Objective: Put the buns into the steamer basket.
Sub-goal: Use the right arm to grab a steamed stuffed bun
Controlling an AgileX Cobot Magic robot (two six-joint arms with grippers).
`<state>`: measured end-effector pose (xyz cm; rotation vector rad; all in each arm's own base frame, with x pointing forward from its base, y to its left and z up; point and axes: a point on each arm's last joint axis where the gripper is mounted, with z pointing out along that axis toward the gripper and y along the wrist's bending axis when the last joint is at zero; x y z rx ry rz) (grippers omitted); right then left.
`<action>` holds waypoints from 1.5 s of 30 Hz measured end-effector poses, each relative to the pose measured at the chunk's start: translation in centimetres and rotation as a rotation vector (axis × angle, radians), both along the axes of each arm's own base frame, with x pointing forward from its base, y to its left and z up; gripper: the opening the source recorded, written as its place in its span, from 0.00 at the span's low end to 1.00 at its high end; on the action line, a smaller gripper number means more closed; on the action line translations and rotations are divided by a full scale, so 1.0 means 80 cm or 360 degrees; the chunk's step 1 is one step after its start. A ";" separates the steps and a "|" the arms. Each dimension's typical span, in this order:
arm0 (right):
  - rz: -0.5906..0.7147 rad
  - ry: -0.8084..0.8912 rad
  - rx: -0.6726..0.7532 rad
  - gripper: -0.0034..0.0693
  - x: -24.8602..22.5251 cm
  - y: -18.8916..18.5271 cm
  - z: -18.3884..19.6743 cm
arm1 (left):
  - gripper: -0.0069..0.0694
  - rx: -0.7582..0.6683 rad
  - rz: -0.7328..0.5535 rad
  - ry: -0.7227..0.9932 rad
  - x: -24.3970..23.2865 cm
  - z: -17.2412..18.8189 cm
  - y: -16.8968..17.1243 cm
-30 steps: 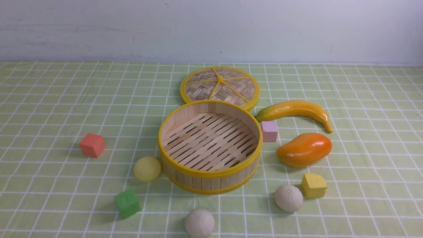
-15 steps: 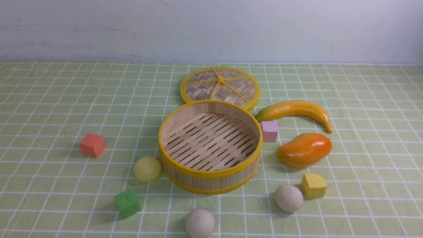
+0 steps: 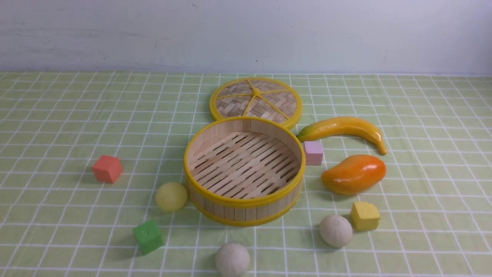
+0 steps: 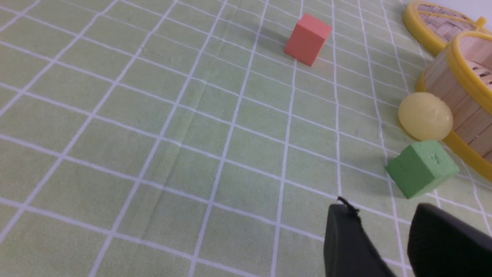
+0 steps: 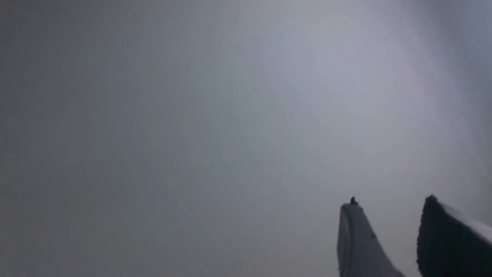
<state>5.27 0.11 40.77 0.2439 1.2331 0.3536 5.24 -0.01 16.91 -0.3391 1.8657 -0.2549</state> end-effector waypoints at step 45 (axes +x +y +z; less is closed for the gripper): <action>0.1001 0.2393 -0.0839 0.38 0.333 0.189 -0.265 | 0.40 0.0000 0.0000 0.0000 0.000 0.000 0.000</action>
